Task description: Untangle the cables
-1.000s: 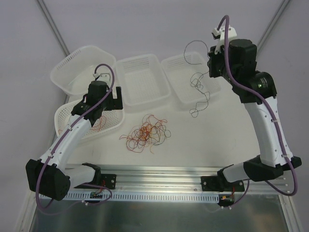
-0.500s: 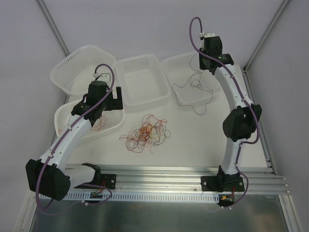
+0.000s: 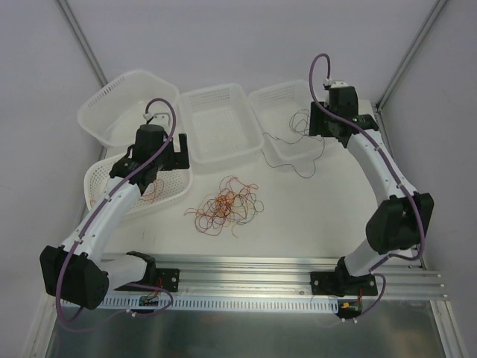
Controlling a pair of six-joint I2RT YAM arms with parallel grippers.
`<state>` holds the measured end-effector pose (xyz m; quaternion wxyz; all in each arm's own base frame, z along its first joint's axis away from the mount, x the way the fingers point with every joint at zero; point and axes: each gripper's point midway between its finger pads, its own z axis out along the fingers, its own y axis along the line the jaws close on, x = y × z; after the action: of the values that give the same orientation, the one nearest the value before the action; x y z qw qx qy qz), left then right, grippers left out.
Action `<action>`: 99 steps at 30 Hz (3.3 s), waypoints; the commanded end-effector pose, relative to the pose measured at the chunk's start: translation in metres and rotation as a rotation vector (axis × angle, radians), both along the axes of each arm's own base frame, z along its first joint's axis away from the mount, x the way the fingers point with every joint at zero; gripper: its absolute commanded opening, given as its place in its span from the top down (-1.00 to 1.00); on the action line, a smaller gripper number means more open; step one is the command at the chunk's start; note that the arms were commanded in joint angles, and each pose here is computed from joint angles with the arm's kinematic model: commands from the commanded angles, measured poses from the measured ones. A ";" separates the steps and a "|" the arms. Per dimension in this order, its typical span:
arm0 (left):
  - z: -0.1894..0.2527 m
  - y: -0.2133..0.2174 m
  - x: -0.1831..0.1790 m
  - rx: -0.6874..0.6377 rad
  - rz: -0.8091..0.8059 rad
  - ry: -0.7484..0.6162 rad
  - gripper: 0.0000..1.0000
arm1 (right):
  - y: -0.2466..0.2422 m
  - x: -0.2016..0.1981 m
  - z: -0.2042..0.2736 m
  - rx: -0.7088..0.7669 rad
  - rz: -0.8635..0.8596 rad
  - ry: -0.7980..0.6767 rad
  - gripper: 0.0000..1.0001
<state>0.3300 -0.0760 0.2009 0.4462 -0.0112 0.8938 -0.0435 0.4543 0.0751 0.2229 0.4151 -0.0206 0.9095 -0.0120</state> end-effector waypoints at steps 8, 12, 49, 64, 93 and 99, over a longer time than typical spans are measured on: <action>0.002 -0.001 0.002 -0.024 -0.007 -0.016 -0.98 | -0.001 -0.077 -0.037 0.277 -0.130 -0.108 -0.36; 0.003 0.000 0.001 -0.023 -0.004 -0.020 -0.98 | -0.009 -0.080 -0.073 0.434 -0.238 -0.105 -0.35; 0.002 -0.001 0.002 -0.031 -0.009 -0.014 -0.98 | -0.027 -0.103 -0.050 0.455 -0.270 -0.045 0.99; 0.002 0.001 0.002 -0.025 -0.004 -0.016 -0.98 | -0.017 -0.003 0.151 0.531 -0.150 -0.399 0.99; -0.006 -0.002 0.005 -0.027 -0.011 0.013 -0.98 | 0.041 0.087 -0.072 0.626 -0.175 0.092 0.99; -0.007 -0.003 0.004 -0.028 -0.013 0.015 -0.98 | 0.052 0.067 -0.117 0.571 -0.135 0.274 0.99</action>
<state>0.3316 -0.0768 0.1948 0.4361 -0.0103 0.8984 -0.0501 0.5313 0.1191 0.0970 0.3007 0.1845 0.9115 0.2114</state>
